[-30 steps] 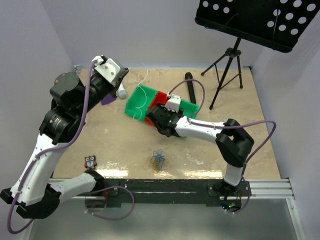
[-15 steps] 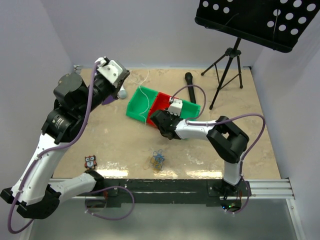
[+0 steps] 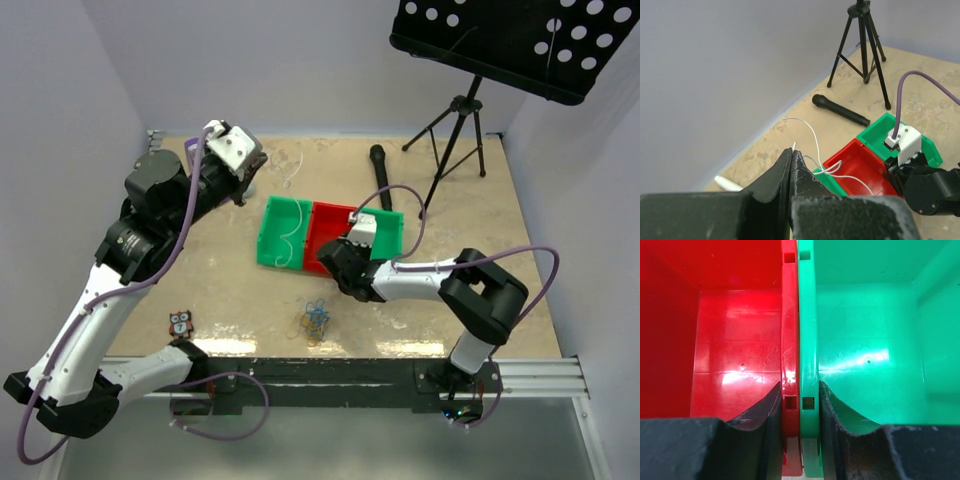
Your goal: Untangle the cables
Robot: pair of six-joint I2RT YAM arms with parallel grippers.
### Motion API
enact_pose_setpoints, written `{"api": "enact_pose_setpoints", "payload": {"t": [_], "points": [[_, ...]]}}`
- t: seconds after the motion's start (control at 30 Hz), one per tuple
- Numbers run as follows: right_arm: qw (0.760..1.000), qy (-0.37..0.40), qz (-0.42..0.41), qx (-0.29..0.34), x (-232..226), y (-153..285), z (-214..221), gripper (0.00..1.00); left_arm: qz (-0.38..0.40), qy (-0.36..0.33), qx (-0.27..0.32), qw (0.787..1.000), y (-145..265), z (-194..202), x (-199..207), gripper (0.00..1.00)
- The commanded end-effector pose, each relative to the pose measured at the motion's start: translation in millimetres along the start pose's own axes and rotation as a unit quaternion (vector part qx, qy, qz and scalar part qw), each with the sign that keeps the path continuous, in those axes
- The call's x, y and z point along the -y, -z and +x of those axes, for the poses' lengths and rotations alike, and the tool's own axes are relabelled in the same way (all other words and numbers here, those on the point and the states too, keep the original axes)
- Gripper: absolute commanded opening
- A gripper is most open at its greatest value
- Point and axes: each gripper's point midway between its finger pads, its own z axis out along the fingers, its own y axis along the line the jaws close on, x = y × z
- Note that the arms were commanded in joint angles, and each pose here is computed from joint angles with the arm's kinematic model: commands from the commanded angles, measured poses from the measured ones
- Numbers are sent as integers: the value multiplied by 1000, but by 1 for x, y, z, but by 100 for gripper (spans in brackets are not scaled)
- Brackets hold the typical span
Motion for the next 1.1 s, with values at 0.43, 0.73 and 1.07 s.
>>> {"api": "enact_pose_setpoints", "payload": {"t": [0.43,0.73,1.07], "points": [[996,-24,-85,-4,-13,30,-3,26,-6,-6,-18,1000,-4,29,3,0],[995,-29,-99,-5,-17,35,-5,27,1,-18,-62,998,-7,75,13,0],[993,-43,-112,-4,-22,41,-11,28,-12,-54,-141,989,-8,158,20,0]]}}
